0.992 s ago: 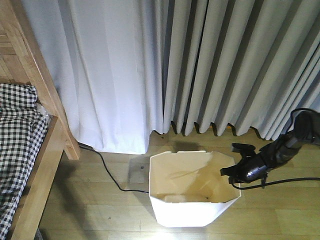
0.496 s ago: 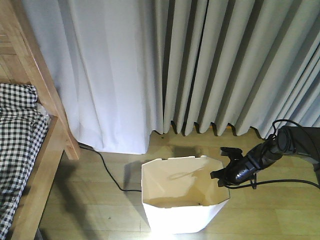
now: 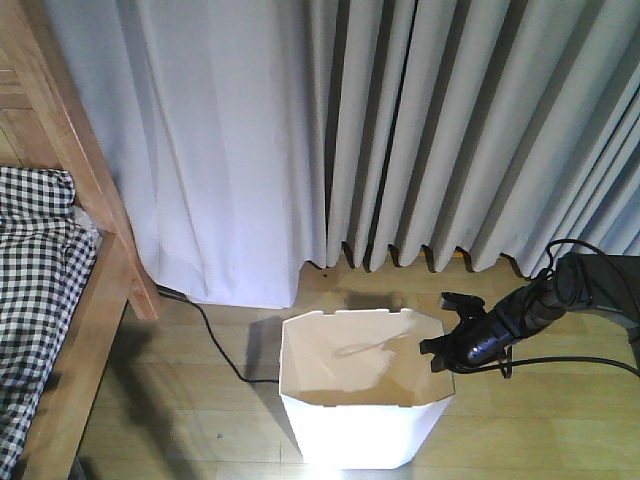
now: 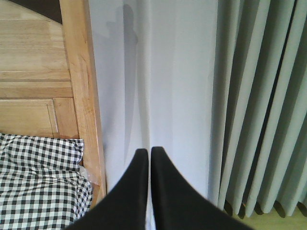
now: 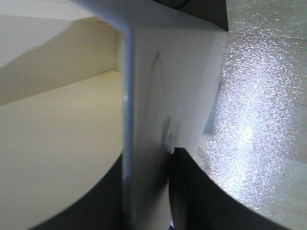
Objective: Move trash bin to bedside with robot
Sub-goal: 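Push the bin with the right gripper toward the curtains and settle it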
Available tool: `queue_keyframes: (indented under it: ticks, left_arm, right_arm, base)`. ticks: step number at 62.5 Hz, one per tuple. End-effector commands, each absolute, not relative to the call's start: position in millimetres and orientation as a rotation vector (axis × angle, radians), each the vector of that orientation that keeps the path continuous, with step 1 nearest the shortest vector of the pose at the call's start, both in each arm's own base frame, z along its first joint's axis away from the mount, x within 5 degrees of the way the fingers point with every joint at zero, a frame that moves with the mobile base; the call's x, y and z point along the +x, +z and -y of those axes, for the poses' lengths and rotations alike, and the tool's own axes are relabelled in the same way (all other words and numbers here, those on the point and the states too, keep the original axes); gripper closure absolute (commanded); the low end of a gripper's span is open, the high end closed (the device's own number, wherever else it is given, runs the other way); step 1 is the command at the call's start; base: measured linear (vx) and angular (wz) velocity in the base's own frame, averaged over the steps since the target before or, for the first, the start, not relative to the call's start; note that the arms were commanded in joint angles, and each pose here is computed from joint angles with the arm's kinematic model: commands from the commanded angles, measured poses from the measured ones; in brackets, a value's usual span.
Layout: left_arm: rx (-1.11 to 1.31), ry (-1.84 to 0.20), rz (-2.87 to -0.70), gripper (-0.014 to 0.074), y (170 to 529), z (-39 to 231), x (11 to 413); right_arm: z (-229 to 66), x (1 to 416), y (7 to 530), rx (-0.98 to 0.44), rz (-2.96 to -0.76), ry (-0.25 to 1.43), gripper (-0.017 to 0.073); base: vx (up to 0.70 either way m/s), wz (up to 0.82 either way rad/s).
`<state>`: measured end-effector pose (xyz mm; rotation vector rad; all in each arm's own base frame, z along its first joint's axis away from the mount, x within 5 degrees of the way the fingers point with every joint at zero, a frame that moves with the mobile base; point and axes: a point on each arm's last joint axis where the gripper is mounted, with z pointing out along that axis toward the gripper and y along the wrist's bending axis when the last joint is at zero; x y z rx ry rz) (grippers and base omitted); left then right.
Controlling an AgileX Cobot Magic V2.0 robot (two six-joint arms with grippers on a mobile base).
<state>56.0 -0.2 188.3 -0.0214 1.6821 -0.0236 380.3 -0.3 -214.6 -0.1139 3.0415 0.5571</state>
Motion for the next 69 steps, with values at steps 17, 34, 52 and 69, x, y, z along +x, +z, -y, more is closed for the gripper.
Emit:
queue_keyframes:
  ticks: [17, 34, 52, 69]
  left_arm:
    - [-0.03, -0.038, -1.608, 0.06, 189.9, 0.4, 56.2]
    - [-0.03, -0.038, -1.608, 0.06, 189.9, 0.4, 56.2]
    - [-0.03, -0.038, -1.608, 0.06, 189.9, 0.4, 56.2]
    - [-0.03, -0.038, -1.608, 0.06, 189.9, 0.4, 56.2]
  right_arm:
    - [-1.2, 406.0, -181.6, -0.144, -2.97, 0.624, 0.0233]
    - [0.4, 411.5, -177.5, -0.224, -2.964, 0.598, 0.0142]
    - [6.8, 414.4, -174.4, -0.276, -2.977, 0.496, 0.008]
    - [19.1, 419.3, -165.1, -0.159, -2.994, 0.454, 0.0115]
  base:
    - [0.0, 0.0]
    - [0.0, 0.0]
    - [0.0, 0.0]
    - [0.0, 0.0]
